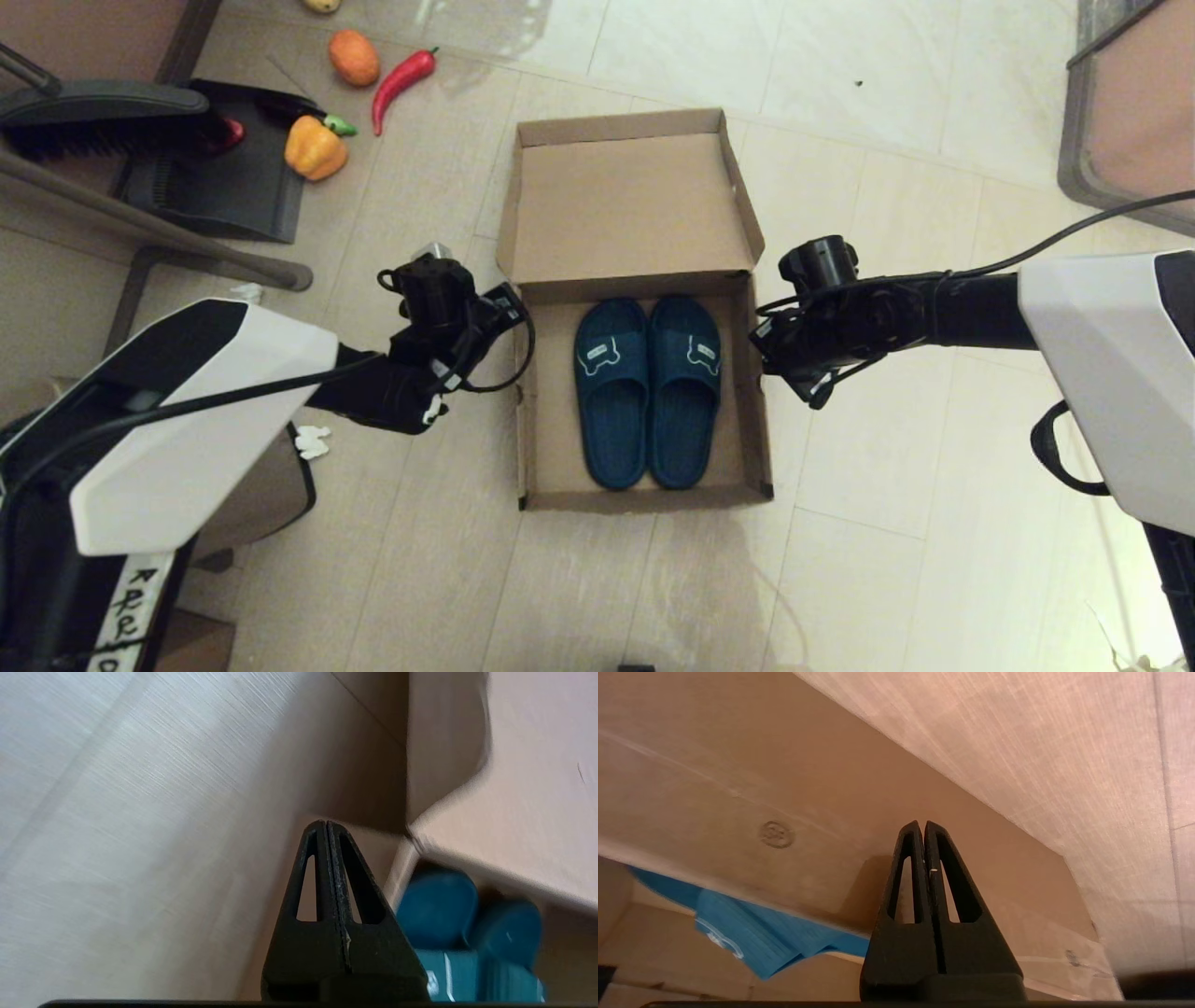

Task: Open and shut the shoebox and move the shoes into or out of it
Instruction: Close the shoe box

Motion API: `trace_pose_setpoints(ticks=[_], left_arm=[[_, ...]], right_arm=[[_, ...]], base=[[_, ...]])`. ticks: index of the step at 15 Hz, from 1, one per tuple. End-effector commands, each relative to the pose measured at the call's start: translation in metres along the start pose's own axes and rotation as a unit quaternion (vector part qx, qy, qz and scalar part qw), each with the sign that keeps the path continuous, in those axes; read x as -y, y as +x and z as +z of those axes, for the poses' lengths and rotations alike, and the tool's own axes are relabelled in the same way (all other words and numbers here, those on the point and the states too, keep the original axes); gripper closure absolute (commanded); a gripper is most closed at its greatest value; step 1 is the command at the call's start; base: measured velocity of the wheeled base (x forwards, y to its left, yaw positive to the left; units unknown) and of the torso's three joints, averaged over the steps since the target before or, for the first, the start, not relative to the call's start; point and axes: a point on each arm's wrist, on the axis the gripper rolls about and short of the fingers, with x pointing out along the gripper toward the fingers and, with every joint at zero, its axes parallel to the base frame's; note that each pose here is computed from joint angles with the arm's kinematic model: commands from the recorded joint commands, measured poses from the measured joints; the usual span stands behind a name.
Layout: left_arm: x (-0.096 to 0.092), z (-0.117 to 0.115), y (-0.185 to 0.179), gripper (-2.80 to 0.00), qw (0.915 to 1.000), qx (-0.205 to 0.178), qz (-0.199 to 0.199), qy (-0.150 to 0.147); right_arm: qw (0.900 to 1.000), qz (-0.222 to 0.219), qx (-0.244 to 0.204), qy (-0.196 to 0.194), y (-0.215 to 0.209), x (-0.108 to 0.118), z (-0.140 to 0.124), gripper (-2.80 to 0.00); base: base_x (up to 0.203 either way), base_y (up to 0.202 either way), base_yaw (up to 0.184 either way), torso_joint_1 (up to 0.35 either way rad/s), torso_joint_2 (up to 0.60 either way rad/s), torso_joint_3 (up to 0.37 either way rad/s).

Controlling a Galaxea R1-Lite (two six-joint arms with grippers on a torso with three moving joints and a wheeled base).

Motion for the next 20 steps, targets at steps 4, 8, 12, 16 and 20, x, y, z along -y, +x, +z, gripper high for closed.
trace_pose_setpoints(ticks=[4,8,12,16,20], left_arm=[[-0.009,0.013,0.005,0.00,0.9994,0.030,0.016,-0.004],[-0.017,-0.006,0.017,0.00,0.9995,0.022,0.018,-0.015],[-0.012,-0.029,0.023,0.00,0.9998,0.001,0.011,-0.014],[-0.016,-0.035,0.013,0.00,0.9993,-0.019,0.027,-0.017],[-0.026,-0.042,-0.018,0.00,0.9962,-0.066,0.055,-0.018]], right_arm=[[1.000,0.001,0.004,0.001,-0.001,0.000,0.003,0.00],[0.999,0.031,-0.005,-0.013,0.001,-0.007,0.005,0.00],[0.999,0.025,-0.025,-0.026,0.002,-0.004,-0.007,0.00],[0.998,-0.015,-0.054,-0.035,-0.004,0.015,-0.026,0.00],[0.995,-0.052,-0.076,-0.043,-0.019,0.036,-0.042,0.00]], base=[[0.000,0.000,0.000,0.000,0.00,0.000],[0.000,0.000,0.000,0.000,0.00,0.000],[0.000,0.000,0.000,0.000,0.00,0.000],[0.000,0.000,0.000,0.000,0.00,0.000],[0.000,0.000,0.000,0.000,0.00,0.000]])
